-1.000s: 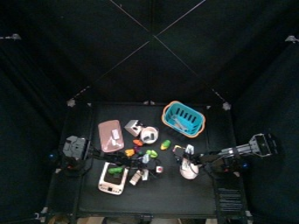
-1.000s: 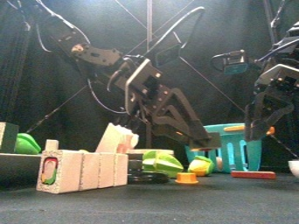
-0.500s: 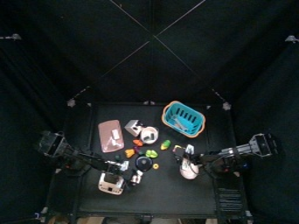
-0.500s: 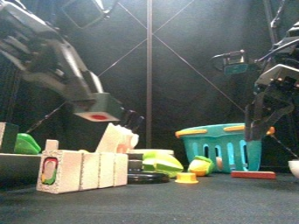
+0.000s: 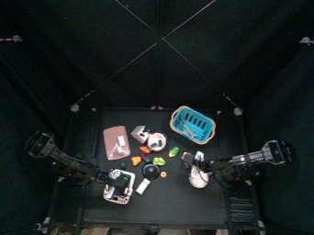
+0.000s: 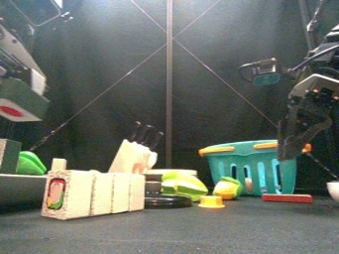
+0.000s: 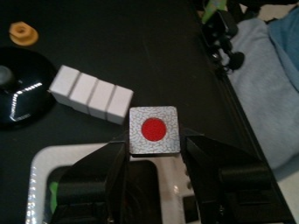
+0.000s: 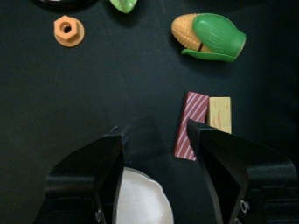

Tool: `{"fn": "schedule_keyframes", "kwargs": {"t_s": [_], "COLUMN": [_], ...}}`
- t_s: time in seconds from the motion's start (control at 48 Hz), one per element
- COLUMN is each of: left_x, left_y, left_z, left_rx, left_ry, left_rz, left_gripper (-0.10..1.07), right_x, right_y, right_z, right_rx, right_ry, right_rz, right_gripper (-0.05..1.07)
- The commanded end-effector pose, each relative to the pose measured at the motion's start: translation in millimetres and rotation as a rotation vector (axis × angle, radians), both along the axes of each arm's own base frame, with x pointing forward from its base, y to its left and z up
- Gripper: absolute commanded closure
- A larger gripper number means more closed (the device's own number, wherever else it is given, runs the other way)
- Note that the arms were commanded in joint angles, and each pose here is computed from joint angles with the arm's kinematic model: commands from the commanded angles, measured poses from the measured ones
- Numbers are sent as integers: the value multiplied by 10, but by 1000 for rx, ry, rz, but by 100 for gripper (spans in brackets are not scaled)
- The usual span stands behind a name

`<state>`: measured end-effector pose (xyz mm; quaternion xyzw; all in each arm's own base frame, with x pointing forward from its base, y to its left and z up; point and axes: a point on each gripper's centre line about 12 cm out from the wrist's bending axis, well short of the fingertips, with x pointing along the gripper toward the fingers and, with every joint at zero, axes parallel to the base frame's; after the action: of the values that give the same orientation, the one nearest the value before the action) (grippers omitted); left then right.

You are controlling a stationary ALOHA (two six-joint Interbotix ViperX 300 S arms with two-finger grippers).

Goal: Place sushi piece on stove

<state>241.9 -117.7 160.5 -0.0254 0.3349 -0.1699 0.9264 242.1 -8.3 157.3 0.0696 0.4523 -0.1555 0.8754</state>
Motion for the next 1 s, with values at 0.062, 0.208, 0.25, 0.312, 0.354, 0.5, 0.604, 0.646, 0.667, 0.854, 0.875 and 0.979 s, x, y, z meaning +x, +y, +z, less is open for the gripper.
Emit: {"fn": "schedule_keyframes", "kwargs": {"t_s": [0.062,0.208,0.25,0.312,0.354,0.5,0.604,0.646,0.667,0.854,0.875,0.979], "left_x": [-196,-376,-415,-474,-507,-599,-635,-636,-638,-607,-605,-621], "left_y": [6,45,58,72,84,192,275,307,328,409,414,427], "left_z": [44,32,31,23,7,-124,-206,-228,-238,-256,-254,-282], "left_rx": [-74,-117,-125,-128,-124,-86,-67,-57,-49,-5,-4,0], "left_ry": [39,98,103,116,124,182,208,208,205,157,151,147], "left_rz": [15,16,16,7,1,5,27,35,38,49,50,55], "left_gripper": [30,30,30,30,30,30,30,30,30,29,29,29], "right_x": [18,18,21,21,21,25,24,24,24,23,27,17], "right_y": [-21,-28,-32,-39,-43,-54,-54,-54,-54,-72,-72,-69], "right_z": [59,59,67,63,67,68,72,72,72,68,73,65], "right_rx": [5,5,5,5,5,5,5,5,5,6,6,14], "right_ry": [-25,-25,-28,-26,-28,-28,-30,-30,-30,-28,-29,-27], "right_rz": [-9,-12,-14,-17,-19,-23,-23,-23,-23,-32,-32,-37], "right_gripper": [15,15,15,15,15,15,15,15,15,15,15,15]}}
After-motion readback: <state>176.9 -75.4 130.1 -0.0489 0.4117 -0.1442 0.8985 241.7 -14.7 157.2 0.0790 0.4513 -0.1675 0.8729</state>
